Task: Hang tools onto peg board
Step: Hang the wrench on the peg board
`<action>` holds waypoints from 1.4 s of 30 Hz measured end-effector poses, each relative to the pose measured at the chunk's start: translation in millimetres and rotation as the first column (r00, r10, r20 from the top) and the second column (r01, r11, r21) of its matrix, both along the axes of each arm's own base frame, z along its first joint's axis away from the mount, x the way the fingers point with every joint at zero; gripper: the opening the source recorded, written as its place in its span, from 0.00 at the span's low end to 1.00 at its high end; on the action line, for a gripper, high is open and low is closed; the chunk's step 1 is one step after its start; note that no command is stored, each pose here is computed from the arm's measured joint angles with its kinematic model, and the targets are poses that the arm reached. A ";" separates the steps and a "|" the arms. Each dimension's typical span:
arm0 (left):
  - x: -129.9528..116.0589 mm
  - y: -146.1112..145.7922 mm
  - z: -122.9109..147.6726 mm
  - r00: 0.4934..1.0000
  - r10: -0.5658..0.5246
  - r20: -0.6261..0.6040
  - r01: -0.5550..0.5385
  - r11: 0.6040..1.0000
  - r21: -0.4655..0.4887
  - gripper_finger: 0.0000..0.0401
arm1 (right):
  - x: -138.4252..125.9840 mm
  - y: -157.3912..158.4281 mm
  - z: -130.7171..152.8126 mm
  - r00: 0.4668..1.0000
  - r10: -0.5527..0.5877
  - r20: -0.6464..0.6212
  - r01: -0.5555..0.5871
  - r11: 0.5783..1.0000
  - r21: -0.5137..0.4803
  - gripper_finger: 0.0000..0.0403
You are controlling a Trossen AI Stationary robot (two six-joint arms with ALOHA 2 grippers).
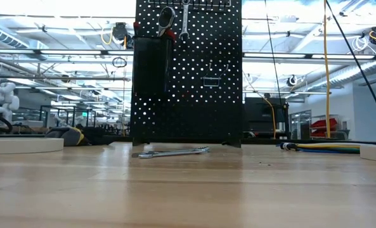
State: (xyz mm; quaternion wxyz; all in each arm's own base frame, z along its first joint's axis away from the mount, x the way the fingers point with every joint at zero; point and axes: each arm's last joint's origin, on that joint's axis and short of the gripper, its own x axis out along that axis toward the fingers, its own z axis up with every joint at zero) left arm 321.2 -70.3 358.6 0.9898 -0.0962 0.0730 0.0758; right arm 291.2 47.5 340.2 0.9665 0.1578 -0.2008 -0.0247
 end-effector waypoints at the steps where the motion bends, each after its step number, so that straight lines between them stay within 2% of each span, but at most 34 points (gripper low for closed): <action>1: -2.4 0.7 -0.7 1.000 0.004 -0.023 -0.004 1.000 0.008 0.24 | 0.1 -3.3 -0.4 1.000 -0.006 -0.019 0.006 1.000 0.004 0.01; 5: -19.2 5.2 6.1 0.997 0.022 -0.074 -0.020 1.000 0.018 0.24 | 7.7 -21.7 -12.3 0.993 0.023 -0.115 -0.018 0.999 0.044 0.01; 9: -32.0 3.7 9.1 0.992 0.010 -0.122 -0.004 0.999 0.049 0.25 | 15.2 -41.5 -20.1 0.990 0.024 -0.136 -0.013 0.996 0.085 0.01; 12: -44.9 1.1 19.8 0.995 0.026 -0.093 -0.017 0.995 0.095 0.25 | 17.3 -53.2 -23.4 0.988 0.006 -0.152 0.007 0.996 0.086 0.01; 16: -65.3 -4.4 32.5 0.990 0.125 -0.060 -0.110 0.972 0.206 0.25 | 16.0 -67.2 -21.9 0.990 -0.025 -0.140 0.039 0.995 0.096 0.01; 22: -93.4 -4.2 48.0 0.980 0.196 -0.019 -0.188 0.958 0.218 0.25 | 14.8 -88.1 -25.7 0.984 -0.037 -0.175 0.057 0.992 0.110 0.01; 29: -103.7 -9.9 48.2 0.966 0.258 -0.024 -0.244 0.938 0.244 0.25 | 7.1 -106.3 -42.4 0.983 -0.046 -0.179 0.072 0.987 0.146 0.01; 35: -104.7 -10.5 44.9 0.961 0.271 -0.043 -0.255 0.940 0.229 0.25 | -2.5 -112.1 -57.4 0.990 -0.052 -0.132 0.077 0.979 0.189 0.01; 42: -104.5 -9.6 44.9 0.958 0.285 -0.042 -0.268 0.935 0.232 0.25 | -3.2 -110.1 -56.2 0.994 -0.022 -0.111 0.041 0.984 0.171 0.01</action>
